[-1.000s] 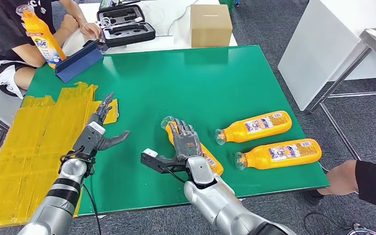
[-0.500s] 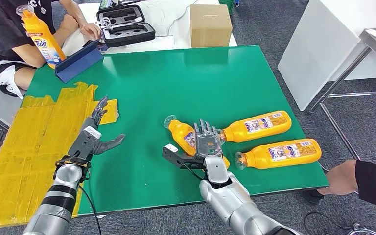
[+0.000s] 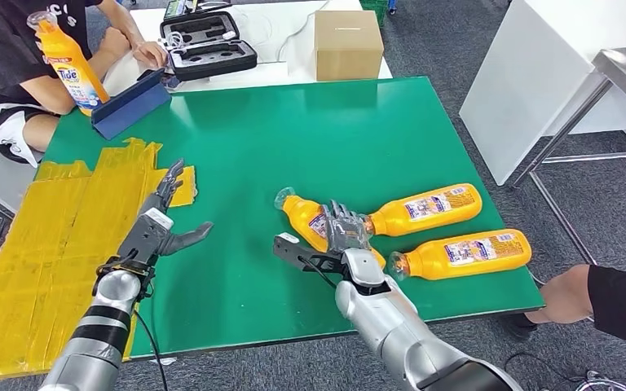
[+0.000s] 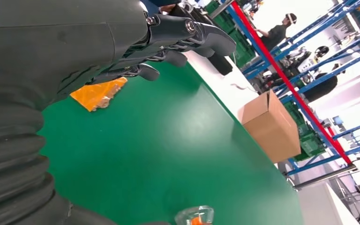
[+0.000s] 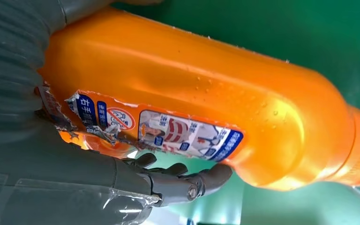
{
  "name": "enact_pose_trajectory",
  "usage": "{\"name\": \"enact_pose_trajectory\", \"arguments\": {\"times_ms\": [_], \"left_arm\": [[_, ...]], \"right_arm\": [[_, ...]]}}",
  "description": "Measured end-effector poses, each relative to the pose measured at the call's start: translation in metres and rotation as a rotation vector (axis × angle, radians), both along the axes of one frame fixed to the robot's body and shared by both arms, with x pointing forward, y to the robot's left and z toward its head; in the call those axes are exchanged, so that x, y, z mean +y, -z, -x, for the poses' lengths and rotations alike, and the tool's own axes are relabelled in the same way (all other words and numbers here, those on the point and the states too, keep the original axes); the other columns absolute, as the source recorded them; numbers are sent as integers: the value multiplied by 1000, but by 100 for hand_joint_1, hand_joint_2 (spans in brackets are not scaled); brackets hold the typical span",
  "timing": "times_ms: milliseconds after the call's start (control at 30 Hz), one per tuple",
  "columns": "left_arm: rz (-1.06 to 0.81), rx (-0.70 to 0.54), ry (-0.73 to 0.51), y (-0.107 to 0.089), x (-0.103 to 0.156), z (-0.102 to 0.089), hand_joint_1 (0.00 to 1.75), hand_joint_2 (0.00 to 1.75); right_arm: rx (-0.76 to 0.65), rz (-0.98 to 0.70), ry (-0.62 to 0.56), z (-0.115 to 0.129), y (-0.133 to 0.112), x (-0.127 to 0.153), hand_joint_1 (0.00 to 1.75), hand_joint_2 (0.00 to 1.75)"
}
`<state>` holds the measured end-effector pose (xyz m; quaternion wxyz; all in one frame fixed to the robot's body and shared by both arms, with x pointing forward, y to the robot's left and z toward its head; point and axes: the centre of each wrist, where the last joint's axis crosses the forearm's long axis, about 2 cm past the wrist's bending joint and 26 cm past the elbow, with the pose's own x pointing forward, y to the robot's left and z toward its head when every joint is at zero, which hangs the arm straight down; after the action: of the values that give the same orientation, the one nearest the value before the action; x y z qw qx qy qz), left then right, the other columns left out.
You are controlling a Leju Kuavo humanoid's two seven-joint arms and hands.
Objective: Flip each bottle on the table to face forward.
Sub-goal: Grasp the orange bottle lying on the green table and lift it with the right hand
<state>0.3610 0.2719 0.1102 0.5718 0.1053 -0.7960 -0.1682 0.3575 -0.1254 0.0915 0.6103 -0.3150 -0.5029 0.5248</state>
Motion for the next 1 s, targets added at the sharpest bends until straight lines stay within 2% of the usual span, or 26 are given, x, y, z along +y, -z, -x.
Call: {"name": "enact_pose_trajectory", "arguments": {"times_ms": [33, 67, 167, 200, 233, 600, 667, 767, 833, 1000], "left_arm": [[0, -2, 2, -1, -1, -1, 0, 175], [-1, -5, 6, -2, -2, -2, 0, 175], [-2, -12, 16, -4, -5, -6, 0, 175], [-2, -13, 19, -5, -7, -7, 0, 175], [-2, -14, 22, -5, -8, -8, 0, 175], [-5, -14, 38, -6, -13, -11, 0, 175], [-5, -15, 42, -6, -14, -11, 0, 175], [-6, -15, 47, -6, -16, -11, 0, 175], [-7, -15, 49, -5, -18, -11, 0, 175], [-10, -16, 55, -5, -20, -11, 0, 175]], "right_arm": [[14, -1, -4, -2, -1, -1, 11, 175], [27, 0, -7, -3, -1, -1, 26, 175], [58, 11, -11, -7, -2, -3, 104, 175], [66, 16, -13, -8, -2, -4, 122, 175], [73, 18, -14, -9, -2, -4, 129, 175], [101, 22, -27, -14, -5, -7, 132, 175], [106, 23, -28, -15, -5, -7, 140, 175], [111, 22, -34, -17, -6, -7, 164, 175], [111, 13, -40, -17, -7, -7, 173, 175], [114, -10, -48, -18, -7, -8, 173, 175]]}}
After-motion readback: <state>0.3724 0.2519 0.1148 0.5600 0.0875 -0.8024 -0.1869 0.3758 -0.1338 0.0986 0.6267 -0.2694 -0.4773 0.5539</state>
